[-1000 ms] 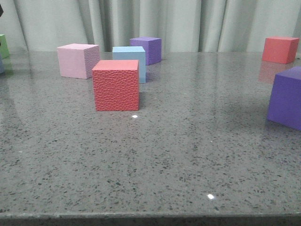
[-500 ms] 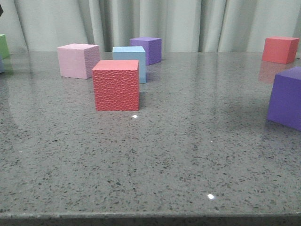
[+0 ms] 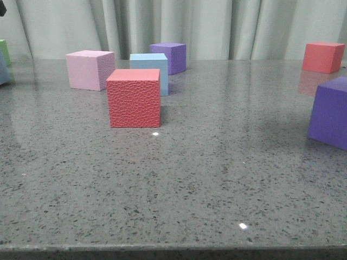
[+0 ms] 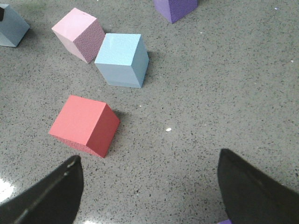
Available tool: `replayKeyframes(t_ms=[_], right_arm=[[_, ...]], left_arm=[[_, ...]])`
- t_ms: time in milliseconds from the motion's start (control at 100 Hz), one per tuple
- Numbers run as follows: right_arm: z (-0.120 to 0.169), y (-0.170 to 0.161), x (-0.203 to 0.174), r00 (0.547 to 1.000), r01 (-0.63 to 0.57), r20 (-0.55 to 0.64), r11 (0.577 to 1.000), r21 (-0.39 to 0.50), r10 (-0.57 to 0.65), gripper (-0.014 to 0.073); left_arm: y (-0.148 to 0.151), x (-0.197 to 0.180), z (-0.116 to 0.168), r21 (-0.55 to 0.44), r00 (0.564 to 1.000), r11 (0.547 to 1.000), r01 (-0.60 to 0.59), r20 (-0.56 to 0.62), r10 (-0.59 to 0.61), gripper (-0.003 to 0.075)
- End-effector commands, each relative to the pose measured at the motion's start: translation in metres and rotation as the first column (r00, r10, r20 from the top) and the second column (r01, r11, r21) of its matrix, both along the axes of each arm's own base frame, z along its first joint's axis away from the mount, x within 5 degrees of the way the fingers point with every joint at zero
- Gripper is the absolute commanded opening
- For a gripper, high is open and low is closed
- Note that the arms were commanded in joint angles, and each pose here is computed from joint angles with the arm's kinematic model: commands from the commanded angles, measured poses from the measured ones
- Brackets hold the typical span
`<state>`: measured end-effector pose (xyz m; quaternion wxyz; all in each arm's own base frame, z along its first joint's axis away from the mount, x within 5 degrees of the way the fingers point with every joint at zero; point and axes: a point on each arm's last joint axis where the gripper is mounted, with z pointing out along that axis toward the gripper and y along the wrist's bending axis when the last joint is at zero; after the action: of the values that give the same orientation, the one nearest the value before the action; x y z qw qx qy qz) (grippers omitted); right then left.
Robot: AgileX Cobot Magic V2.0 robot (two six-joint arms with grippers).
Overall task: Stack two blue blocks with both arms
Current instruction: 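Lift the light blue cube with the left gripper toward the placed cube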
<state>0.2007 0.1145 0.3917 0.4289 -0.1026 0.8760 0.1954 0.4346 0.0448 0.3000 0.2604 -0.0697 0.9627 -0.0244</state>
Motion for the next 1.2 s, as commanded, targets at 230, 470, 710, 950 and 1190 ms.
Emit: replayKeyframes(t_ms=[230,470,710,950,1190], right_arm=[[0.019,-0.002,-0.004,0.994,-0.007,0.106,0.999,0.046,0.002,0.0588],[0.019,-0.002,-0.004,0.994,-0.007,0.107,0.999,0.047,0.002,0.0588],[0.019,-0.002,-0.003,0.994,-0.007,0.109,0.999,0.048,0.002,0.0588],[0.019,-0.002,-0.003,0.994,-0.007,0.110,0.999,0.048,0.002,0.0588],[0.019,-0.002,-0.003,0.994,-0.007,0.110,0.999,0.048,0.002,0.0588]], left_arm=[[-0.004,-0.012,0.059,-0.029,0.997,0.999,-0.014,0.072,0.016,0.0123],[-0.035,-0.021,0.116,-0.057,0.987,0.998,0.020,0.163,-0.010,0.0123],[-0.099,-0.031,0.142,-0.137,0.971,0.987,0.090,0.231,-0.056,0.0123],[-0.160,-0.043,0.142,-0.222,0.973,0.964,0.144,0.211,-0.097,0.0123],[-0.206,-0.056,0.139,-0.271,0.977,0.951,0.147,0.190,-0.097,0.0123]])
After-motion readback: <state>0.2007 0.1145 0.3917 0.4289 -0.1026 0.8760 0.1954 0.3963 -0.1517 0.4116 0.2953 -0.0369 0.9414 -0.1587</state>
